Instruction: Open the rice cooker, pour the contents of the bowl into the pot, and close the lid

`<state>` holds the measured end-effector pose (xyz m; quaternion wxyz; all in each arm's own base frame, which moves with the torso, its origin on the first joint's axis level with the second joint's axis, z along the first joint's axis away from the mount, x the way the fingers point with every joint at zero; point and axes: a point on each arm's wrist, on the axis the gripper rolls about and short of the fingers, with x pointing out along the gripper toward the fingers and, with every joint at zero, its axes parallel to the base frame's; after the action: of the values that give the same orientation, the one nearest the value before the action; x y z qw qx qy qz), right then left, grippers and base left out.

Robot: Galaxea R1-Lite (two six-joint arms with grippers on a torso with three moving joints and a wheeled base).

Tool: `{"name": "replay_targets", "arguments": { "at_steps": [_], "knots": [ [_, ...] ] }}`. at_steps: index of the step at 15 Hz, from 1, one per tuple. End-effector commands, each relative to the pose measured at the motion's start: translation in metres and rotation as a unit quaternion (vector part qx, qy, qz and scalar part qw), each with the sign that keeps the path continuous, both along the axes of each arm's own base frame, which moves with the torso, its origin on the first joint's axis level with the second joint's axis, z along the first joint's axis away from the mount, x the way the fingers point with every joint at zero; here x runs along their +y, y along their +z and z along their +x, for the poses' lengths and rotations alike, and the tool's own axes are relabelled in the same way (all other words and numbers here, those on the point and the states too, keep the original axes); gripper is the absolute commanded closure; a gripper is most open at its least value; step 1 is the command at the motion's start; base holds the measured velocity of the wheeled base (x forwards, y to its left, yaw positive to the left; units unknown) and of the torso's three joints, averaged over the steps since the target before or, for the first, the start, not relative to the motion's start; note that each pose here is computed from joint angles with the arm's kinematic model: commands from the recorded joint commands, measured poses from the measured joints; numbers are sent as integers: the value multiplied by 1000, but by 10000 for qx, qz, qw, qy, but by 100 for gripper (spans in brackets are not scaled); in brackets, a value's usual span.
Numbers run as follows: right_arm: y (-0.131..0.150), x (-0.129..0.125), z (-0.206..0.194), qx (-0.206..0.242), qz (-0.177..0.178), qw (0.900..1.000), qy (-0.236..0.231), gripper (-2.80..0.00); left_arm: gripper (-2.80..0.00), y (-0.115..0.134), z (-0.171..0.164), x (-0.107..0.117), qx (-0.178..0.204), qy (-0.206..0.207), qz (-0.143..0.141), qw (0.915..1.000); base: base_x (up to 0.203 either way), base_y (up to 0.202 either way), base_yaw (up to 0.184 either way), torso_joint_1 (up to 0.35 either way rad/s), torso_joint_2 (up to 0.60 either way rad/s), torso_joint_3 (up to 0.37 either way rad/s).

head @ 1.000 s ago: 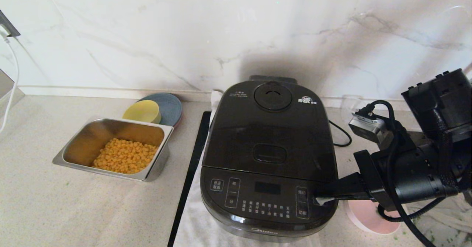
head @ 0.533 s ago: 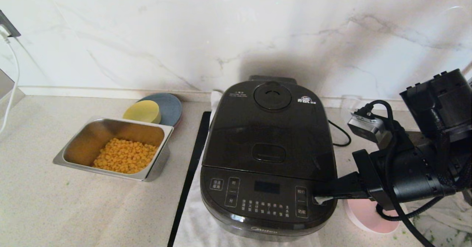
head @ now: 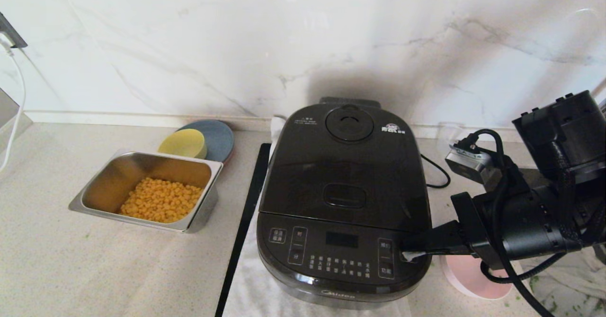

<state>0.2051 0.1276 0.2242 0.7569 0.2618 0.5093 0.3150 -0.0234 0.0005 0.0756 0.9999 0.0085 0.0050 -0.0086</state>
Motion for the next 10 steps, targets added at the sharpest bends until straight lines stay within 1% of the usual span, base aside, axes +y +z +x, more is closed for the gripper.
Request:
{"name": "replay_targets", "arguments": {
  "at_steps": [1, 10],
  "knots": [
    [-4, 0, 0, 88, -33, 10000, -8, 0, 0, 0, 0, 0, -10, 1, 0, 10000, 0, 0, 0, 0, 0, 0],
    [-5, -3, -3, 113, -48, 9999, -26, 0, 0, 0, 0, 0, -9, -3, 0, 10000, 0, 0, 0, 0, 0, 0]
  ]
}}
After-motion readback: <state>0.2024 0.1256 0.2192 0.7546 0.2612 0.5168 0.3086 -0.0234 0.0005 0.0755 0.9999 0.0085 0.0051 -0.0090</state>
